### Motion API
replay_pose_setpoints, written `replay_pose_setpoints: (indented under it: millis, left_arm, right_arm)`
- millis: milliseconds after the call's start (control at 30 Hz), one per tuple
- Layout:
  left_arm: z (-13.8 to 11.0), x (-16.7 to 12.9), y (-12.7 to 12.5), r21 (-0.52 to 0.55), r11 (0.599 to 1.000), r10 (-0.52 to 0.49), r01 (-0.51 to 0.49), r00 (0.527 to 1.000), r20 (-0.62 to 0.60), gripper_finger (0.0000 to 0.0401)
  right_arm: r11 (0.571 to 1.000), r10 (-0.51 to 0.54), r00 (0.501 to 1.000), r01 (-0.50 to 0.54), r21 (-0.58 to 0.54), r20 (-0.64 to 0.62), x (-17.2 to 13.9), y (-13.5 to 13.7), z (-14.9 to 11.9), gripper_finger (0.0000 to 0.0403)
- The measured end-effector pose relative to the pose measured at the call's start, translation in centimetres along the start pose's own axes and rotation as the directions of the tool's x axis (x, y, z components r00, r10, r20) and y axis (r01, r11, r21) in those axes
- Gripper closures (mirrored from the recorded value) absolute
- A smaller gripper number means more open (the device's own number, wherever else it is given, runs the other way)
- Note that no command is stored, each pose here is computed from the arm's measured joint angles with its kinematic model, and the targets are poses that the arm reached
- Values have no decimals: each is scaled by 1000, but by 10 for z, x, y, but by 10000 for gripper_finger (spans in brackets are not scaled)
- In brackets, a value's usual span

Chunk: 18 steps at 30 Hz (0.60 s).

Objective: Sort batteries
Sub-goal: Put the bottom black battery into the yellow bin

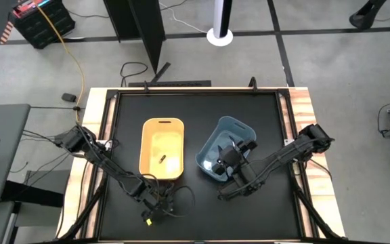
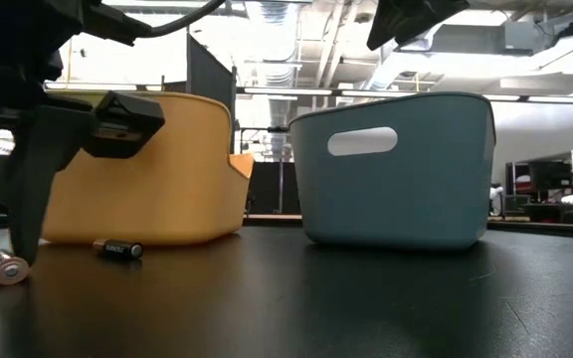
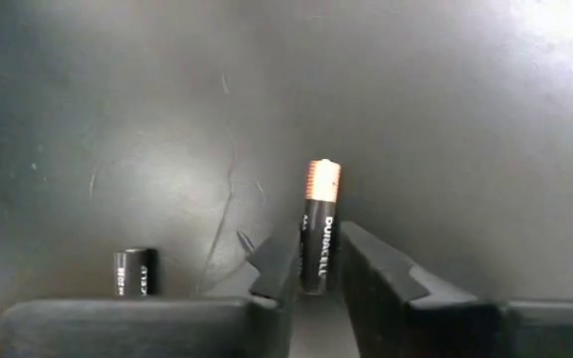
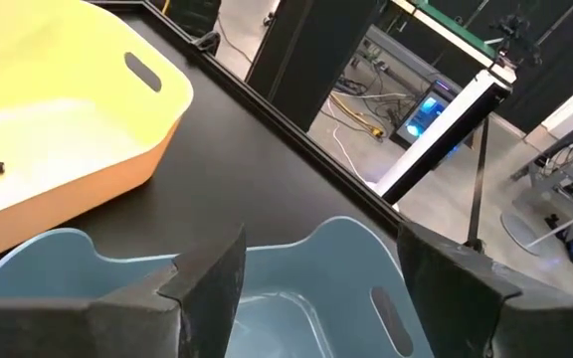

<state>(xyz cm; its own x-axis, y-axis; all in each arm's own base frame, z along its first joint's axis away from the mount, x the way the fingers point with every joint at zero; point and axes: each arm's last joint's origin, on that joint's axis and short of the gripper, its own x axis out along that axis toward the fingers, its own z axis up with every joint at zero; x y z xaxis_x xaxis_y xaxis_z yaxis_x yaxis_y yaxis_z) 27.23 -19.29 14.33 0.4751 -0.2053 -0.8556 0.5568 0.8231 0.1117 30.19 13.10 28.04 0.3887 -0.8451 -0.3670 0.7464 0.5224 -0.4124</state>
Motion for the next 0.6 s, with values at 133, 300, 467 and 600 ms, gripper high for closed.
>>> replay_pose_setpoints:
  millis: [133,300,467,600]
  left_arm:
    - [-1,0,0,-2,1000,0,0,1000,-6,356]
    - [-1,-1,0,-18,1000,-5,5,1000,-18,377]
    - [-1,-1,0,-24,1000,-5,4,1000,-18,386]
    - [-1,-1,0,-31,1000,-4,4,1000,-10,388]
  right_arm:
    - [1000,-5,1000,5,0,16,0,0,0,124]
    - [1000,-6,1000,6,0,20,0,0,1,124]
    - [1000,-7,1000,7,0,22,0,0,1,124]
    - [1000,-7,1000,7,0,22,0,0,1,124]
